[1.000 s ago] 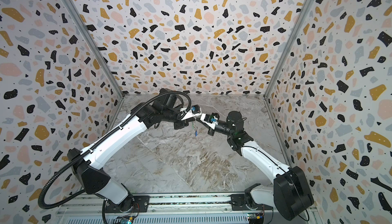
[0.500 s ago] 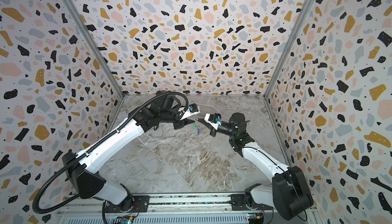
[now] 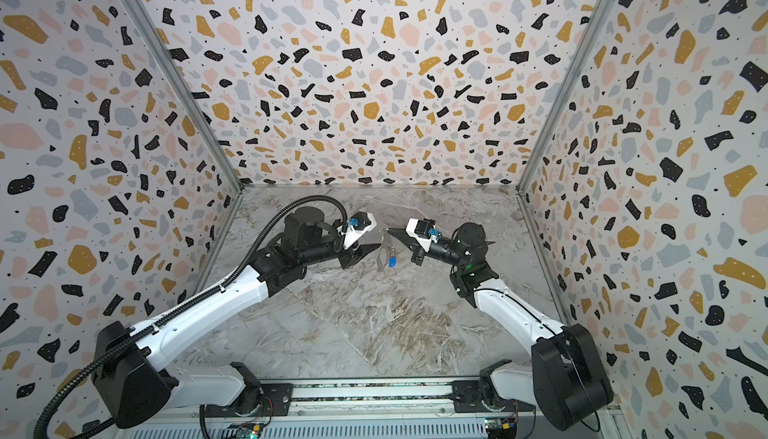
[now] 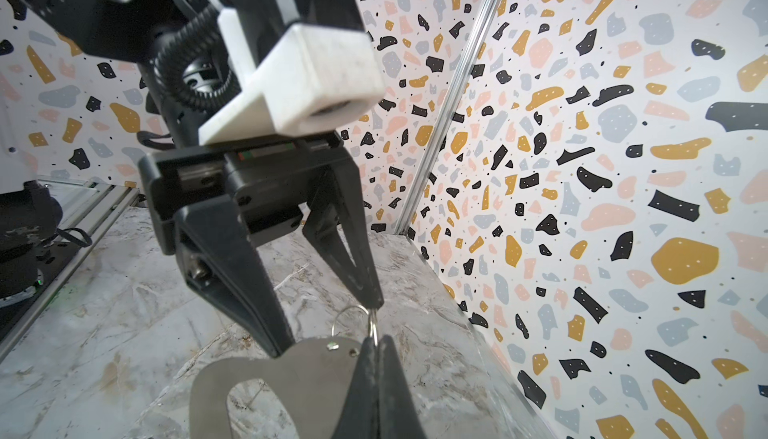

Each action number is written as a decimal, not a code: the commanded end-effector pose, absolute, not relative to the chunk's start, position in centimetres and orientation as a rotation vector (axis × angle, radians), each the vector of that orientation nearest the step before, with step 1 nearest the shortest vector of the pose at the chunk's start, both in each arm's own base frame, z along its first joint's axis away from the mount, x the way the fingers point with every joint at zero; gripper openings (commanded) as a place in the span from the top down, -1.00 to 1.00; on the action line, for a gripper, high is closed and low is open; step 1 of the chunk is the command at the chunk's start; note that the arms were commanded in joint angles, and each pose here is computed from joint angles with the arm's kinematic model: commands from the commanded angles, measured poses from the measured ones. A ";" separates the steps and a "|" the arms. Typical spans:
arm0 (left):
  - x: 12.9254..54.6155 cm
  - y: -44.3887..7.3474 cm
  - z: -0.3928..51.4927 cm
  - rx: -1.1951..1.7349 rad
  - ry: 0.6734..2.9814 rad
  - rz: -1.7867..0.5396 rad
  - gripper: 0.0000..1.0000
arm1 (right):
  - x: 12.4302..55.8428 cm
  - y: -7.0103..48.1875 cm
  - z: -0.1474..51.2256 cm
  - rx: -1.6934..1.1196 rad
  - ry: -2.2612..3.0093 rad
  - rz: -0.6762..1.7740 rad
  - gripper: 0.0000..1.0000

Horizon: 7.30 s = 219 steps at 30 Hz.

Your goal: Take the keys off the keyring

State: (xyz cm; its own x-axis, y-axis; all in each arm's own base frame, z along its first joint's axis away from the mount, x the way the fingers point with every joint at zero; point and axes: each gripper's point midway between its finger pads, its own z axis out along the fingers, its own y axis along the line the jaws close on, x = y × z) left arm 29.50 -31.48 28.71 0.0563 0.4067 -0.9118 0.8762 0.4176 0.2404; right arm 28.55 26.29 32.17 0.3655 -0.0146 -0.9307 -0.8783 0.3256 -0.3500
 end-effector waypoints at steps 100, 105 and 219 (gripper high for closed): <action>28.3 -36.3 31.3 0.914 1.320 -0.414 1.00 | 27.4 25.7 35.8 -0.915 0.942 0.829 1.00; 28.5 -36.7 31.0 0.946 1.329 -0.454 1.00 | 27.2 25.7 35.9 -0.918 0.936 0.847 1.00; 36.4 -20.0 24.5 0.543 1.749 -0.165 -0.14 | 30.8 34.8 14.6 -1.584 1.570 0.724 -0.02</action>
State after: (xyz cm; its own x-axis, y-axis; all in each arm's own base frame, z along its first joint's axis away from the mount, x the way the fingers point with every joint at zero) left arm 36.18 -18.72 23.48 -0.1904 0.2563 -0.9477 0.3823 0.9085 0.1688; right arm 28.45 35.86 9.43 0.0629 -0.6246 -0.7784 -0.9980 -0.0485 -0.0416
